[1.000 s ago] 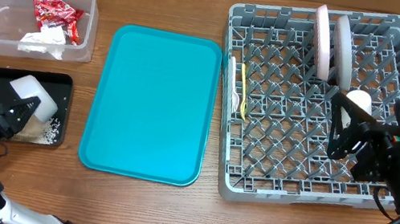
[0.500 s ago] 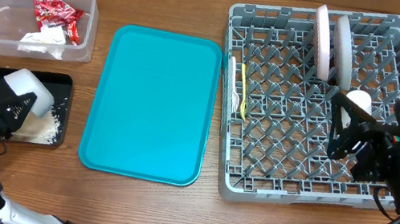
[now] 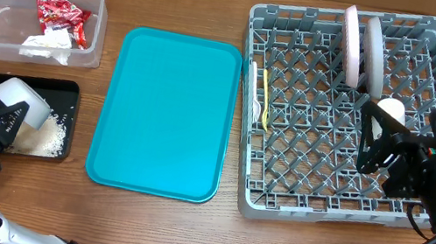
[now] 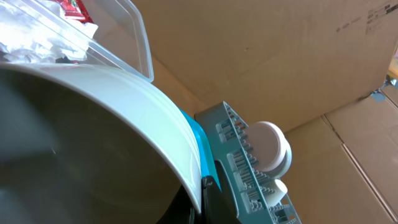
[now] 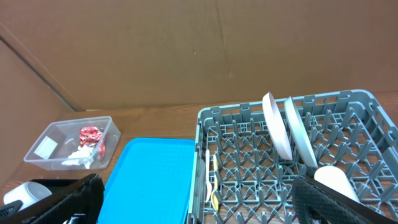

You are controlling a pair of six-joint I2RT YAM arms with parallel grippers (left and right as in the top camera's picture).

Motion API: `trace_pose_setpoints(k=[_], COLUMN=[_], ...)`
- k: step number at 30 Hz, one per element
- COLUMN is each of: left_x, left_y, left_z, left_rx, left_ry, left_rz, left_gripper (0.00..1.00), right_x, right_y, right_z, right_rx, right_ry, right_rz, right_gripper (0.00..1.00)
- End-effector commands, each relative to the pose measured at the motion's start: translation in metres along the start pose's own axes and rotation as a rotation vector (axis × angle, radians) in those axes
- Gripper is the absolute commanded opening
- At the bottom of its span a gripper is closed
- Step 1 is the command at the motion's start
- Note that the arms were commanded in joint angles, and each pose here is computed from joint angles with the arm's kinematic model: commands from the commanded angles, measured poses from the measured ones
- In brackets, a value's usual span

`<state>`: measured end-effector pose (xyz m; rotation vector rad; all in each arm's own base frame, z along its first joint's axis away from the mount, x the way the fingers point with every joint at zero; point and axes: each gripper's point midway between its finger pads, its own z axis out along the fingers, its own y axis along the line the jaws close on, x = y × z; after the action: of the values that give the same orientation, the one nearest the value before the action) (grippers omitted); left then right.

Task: Sort waste into correct bins and load items into the dishwasher rack
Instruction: 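Tip the bowl to pour the rice onto the black tray, then lift the empty bowl and carry it over the dish rack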

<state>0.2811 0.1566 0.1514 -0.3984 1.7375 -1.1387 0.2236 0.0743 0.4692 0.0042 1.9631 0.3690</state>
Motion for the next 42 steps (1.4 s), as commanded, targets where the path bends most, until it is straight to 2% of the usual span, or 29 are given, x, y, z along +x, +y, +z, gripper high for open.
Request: trace_pose_setpoints(k=[1, 8, 17, 22, 28, 34, 37, 39, 41, 42], left_x=[-0.004, 0.005, 0.027, 0.056, 0.092, 0.052, 0.019, -0.016, -0.053, -0.058], left_y=[-0.001, -0.031, -0.113, -0.179, -0.257, -0.325, -0.345, -0.335, -0.323, -0.327], left_z=[-0.001, -0.001, 0.029, 0.074, 0.114, 0.127, 0.139, 0.158, 0.166, 0.167], left_rx=[0.013, -0.003, 0.096, 0.299, 0.549, 0.599, 0.492, 0.194, -0.144, -0.186], left_ry=[-0.024, 0.059, 0.195, 0.315, 0.543, 0.536, 0.537, 0.49, 0.359, 0.335], left_rz=[-0.018, -0.001, 0.124, 0.23, 0.453, 0.545, 0.559, 0.56, 0.614, 0.642], left_gripper=[0.04, 0.04, 0.04, 0.04, 0.04, 0.04, 0.04, 0.04, 0.04, 0.04], right_x=[-0.003, -0.003, -0.003, -0.003, -0.003, -0.003, -0.003, -0.003, -0.003, -0.003], right_y=[-0.002, -0.002, -0.002, -0.002, -0.002, -0.002, -0.002, -0.002, -0.002, -0.002], right_z=[-0.003, -0.003, -0.003, -0.003, -0.003, -0.003, -0.003, -0.003, -0.003, -0.003], right_rx=[0.008, 0.007, 0.008, 0.007, 0.008, 0.007, 0.007, 0.007, 0.007, 0.007], right_ry=[-0.015, -0.015, -0.015, -0.015, -0.015, -0.015, -0.015, -0.015, -0.015, -0.015], right_rz=[0.005, 0.005, 0.005, 0.005, 0.005, 0.004, 0.005, 0.004, 0.005, 0.005], right_gripper=[1.0, 1.0, 1.0, 1.0, 1.0, 1.0, 1.0, 1.0, 1.0, 1.0])
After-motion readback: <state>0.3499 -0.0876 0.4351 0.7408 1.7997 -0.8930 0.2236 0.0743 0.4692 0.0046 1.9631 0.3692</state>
